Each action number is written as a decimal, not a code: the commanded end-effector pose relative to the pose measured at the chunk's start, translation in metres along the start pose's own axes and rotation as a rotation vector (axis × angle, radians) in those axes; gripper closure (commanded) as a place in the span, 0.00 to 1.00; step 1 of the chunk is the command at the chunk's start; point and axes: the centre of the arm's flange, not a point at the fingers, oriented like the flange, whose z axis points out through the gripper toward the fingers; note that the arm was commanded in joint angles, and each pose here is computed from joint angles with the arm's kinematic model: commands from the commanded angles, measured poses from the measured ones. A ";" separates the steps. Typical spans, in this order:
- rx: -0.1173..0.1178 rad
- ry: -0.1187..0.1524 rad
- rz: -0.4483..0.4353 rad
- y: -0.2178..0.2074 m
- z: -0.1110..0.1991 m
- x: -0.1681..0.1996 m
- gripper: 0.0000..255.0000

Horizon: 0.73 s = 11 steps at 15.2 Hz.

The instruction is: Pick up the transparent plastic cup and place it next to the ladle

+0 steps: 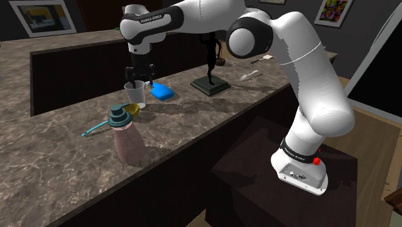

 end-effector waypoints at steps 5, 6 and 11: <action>0.000 0.000 0.000 0.000 -0.050 0.000 0.00; 0.000 0.000 0.000 0.000 -0.050 0.000 0.00; 0.000 0.000 0.000 0.000 -0.050 0.000 0.00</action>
